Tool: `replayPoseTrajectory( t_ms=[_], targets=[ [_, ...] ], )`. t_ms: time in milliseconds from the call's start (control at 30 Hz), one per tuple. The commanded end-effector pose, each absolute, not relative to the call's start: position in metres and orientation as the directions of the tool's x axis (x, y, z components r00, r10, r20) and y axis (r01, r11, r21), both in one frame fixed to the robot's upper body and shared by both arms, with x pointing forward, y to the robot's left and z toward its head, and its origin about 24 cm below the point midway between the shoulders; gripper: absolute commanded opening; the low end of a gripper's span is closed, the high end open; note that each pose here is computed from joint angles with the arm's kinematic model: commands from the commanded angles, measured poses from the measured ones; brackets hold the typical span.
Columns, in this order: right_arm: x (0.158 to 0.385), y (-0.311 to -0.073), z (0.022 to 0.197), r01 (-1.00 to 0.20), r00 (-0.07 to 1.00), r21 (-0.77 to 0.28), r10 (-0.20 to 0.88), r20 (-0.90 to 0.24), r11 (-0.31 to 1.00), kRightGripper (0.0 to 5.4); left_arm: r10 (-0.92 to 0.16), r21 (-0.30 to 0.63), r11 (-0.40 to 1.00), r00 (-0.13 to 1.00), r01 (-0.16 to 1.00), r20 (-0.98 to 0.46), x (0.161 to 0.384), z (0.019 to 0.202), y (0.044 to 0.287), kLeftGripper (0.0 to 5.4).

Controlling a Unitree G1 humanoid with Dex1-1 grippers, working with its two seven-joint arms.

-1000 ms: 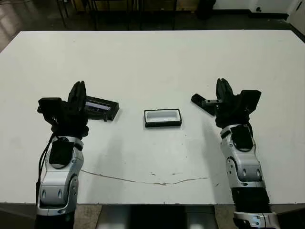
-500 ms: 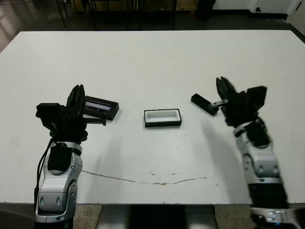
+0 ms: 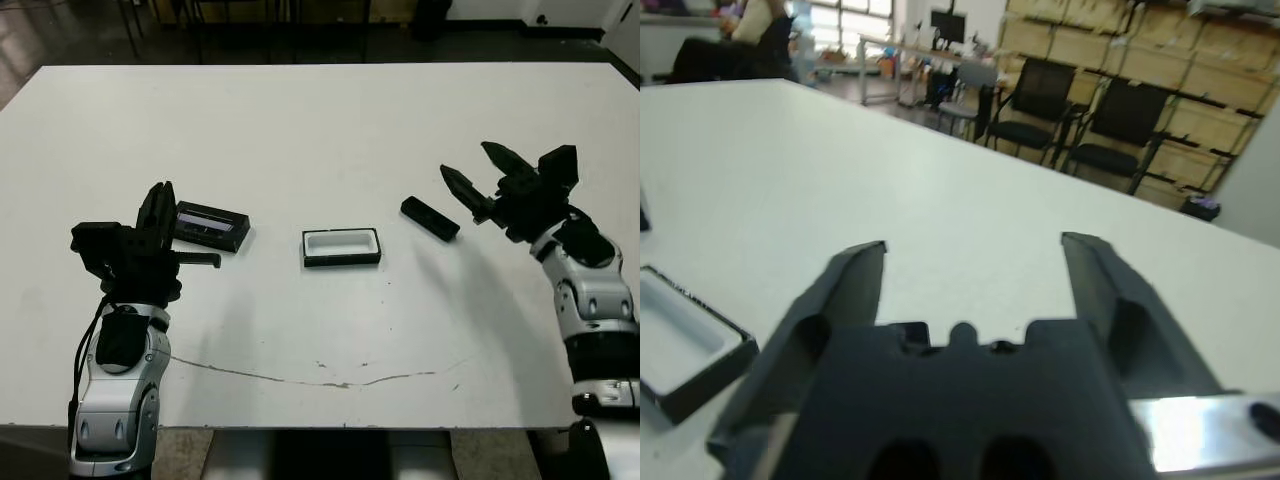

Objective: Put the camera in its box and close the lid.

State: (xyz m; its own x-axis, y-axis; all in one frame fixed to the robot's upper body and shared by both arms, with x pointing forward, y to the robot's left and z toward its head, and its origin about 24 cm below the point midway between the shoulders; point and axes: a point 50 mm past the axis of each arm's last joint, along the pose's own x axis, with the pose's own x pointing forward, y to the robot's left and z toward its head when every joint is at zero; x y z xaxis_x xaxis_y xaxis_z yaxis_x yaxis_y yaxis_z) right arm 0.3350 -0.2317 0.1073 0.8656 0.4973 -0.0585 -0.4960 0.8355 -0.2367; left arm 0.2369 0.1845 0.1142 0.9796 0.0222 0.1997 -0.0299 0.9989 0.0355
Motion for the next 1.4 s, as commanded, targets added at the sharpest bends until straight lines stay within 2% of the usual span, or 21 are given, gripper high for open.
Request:
replayPoseTrajectory(
  t_ms=[33,133,333,767,1133,1400],
  targets=[
    [0.34,-0.238,0.103,-0.53,0.848,-0.246,0.514,-0.132,0.812,4.77,0.032,0.042,0.998,0.987,-0.039,0.16,0.234,0.108,0.187,0.0],
    [0.343,-0.24,0.103,-0.579,0.816,-0.239,0.554,-0.168,0.78,5.39,0.03,0.048,0.998,0.987,-0.038,0.158,0.233,0.108,0.188,0.0],
    [0.348,-0.241,0.102,-0.631,0.775,-0.236,0.585,-0.239,0.739,5.39,0.028,0.054,0.998,0.988,-0.037,0.149,0.232,0.108,0.189,0.0],
    [0.349,-0.24,0.091,-0.676,0.718,-0.105,0.62,-0.318,0.73,5.39,0.023,0.059,0.998,0.99,-0.032,0.142,0.232,0.108,0.19,0.0],
    [0.345,-0.234,0.071,-0.683,0.687,-0.081,0.6,-0.411,0.726,5.39,0.026,0.068,0.997,0.991,-0.035,0.133,0.232,0.11,0.191,0.0],
    [0.343,-0.232,0.059,-0.699,0.666,-0.125,0.577,-0.473,0.704,5.39,0.016,0.075,0.997,0.991,-0.027,0.136,0.232,0.11,0.191,0.0]
  ],
)
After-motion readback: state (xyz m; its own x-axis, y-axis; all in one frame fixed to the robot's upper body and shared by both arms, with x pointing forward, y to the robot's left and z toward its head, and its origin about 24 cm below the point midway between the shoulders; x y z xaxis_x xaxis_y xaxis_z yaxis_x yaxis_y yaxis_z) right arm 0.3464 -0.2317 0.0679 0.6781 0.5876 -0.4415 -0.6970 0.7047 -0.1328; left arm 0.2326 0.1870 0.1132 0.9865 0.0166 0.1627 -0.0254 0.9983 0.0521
